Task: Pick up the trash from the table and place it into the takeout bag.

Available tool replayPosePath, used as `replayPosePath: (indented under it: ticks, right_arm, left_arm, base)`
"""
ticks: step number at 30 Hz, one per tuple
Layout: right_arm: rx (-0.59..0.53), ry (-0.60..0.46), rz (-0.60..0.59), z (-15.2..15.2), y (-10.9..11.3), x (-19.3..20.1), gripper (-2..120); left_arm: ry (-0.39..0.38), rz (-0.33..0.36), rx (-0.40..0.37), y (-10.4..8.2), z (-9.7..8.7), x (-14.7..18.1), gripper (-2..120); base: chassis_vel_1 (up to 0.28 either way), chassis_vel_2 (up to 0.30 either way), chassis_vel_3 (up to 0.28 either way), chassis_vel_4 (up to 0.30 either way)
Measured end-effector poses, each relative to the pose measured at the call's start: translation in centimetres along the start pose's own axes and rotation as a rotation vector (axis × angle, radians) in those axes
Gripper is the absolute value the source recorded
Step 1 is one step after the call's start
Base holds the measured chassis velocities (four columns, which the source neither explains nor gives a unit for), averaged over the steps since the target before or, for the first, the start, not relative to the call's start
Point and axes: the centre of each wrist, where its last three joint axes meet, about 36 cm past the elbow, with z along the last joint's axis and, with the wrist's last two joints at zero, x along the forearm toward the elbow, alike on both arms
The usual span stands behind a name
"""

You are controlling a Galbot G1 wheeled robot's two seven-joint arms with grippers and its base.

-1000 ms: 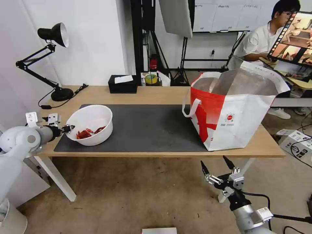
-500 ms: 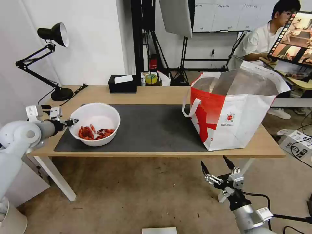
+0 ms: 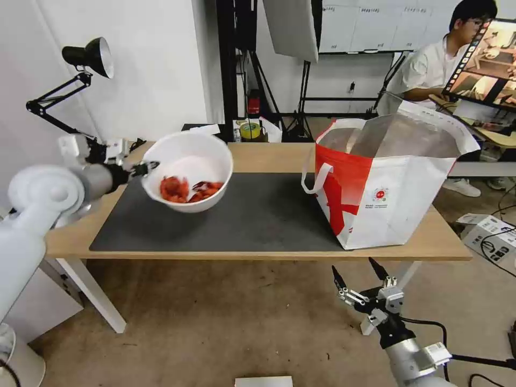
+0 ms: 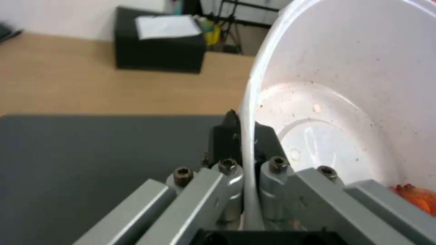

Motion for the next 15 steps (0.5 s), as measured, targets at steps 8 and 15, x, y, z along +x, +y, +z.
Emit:
replayPosePath:
  ticks: [8, 15]
  right_arm:
    - [0.000, 0.000, 0.000, 0.0, 0.0, 0.0, 100]
    - [0.000, 0.000, 0.000, 0.0, 0.0, 0.0, 100]
  left_arm:
    - [-0.030, 0.126, -0.030, -6.4, -3.6, -3.9, 0]
    - [-0.044, 0.183, -0.038, -10.8, -6.6, -7.3, 0]
  base:
    - [0.000, 0.000, 0.000, 0.000]
    - [0.000, 0.000, 0.000, 0.000]
